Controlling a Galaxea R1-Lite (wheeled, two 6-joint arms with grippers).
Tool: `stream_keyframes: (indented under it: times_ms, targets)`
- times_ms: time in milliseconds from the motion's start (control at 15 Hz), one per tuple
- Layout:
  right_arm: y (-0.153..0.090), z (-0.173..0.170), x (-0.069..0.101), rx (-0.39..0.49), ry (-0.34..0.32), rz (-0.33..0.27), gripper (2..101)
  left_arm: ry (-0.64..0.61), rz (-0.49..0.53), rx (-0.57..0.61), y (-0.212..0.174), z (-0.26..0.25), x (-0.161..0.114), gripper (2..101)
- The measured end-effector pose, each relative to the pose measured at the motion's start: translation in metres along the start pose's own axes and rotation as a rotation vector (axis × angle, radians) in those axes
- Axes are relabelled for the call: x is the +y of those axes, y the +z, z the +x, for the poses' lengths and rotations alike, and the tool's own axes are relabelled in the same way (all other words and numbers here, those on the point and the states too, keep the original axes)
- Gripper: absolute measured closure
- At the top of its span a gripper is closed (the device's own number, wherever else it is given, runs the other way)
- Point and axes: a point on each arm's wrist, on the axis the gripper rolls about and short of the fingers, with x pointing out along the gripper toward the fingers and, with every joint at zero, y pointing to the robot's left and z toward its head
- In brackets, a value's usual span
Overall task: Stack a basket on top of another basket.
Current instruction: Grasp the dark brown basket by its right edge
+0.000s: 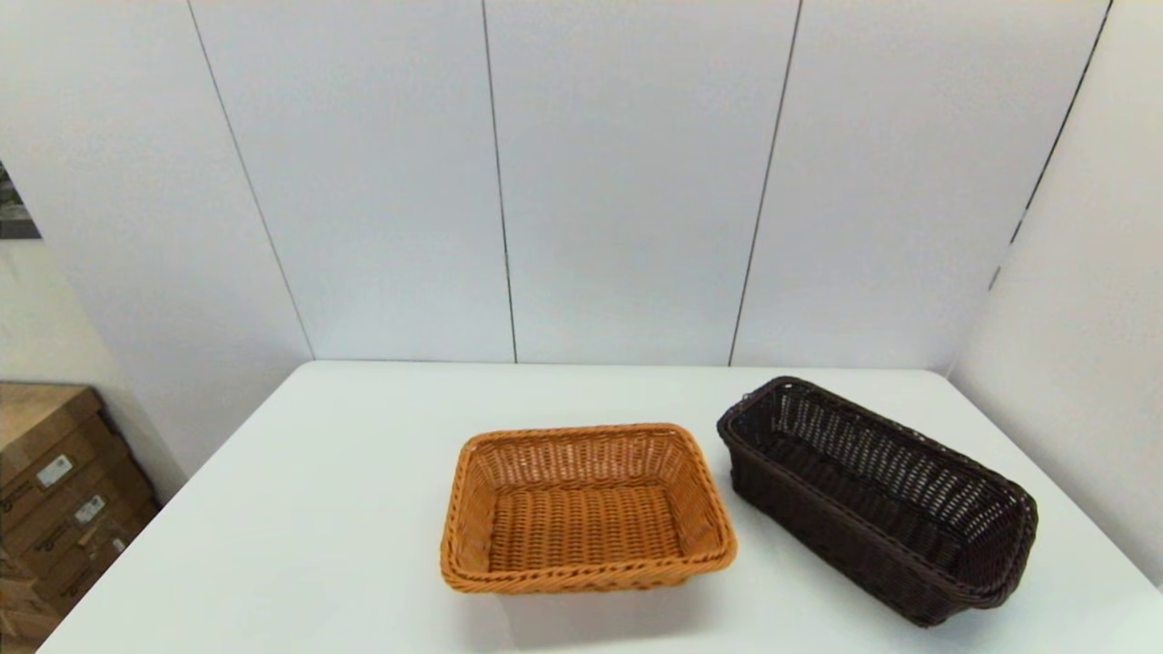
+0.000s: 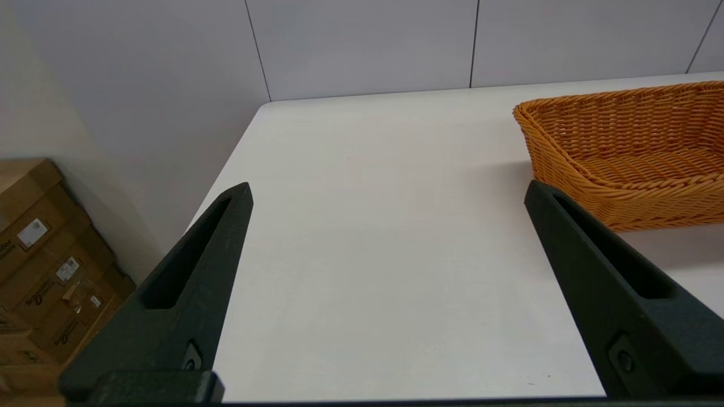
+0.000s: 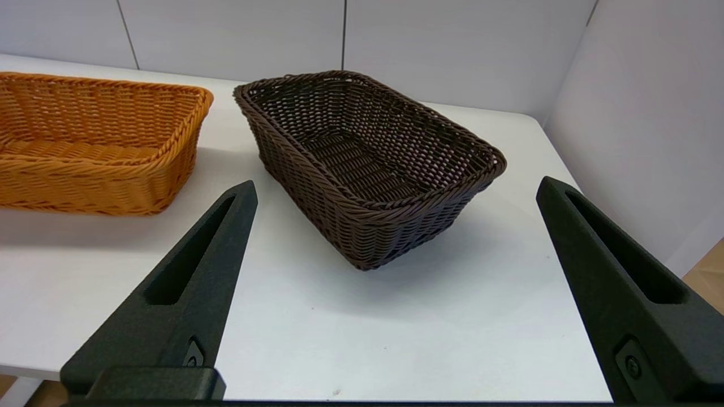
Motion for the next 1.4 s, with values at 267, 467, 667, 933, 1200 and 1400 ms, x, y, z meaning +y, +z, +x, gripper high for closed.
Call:
stream_keyframes:
  times_ms: [267, 467, 667, 933, 1200, 1400]
  targets:
    - [0.001, 0.000, 0.000, -0.013, 0.001, -0.011, 4.3, 0.000, 0.000, 0.000, 0.000, 0.000, 0.000, 5.4]
    - [0.002, 0.000, 0.000, -0.015, 0.002, -0.019, 4.3, 0.001, 0.000, 0.000, 0.000, 0.000, 0.000, 5.4]
    - [0.005, -0.001, 0.000, -0.029, 0.008, -0.023, 4.3, 0.001, 0.000, 0.000, 0.000, 0.000, 0.000, 5.4]
    - [0.009, -0.002, 0.000, -0.042, 0.008, -0.021, 4.3, 0.000, 0.000, 0.000, 0.000, 0.000, 0.000, 5.4]
    - [0.019, -0.006, -0.001, -0.079, 0.010, -0.022, 4.3, 0.000, 0.000, 0.000, 0.000, 0.000, 0.000, 5.4]
    - [0.031, -0.010, -0.001, -0.114, 0.025, -0.024, 4.3, 0.000, 0.000, 0.000, 0.000, 0.000, 0.000, 5.4]
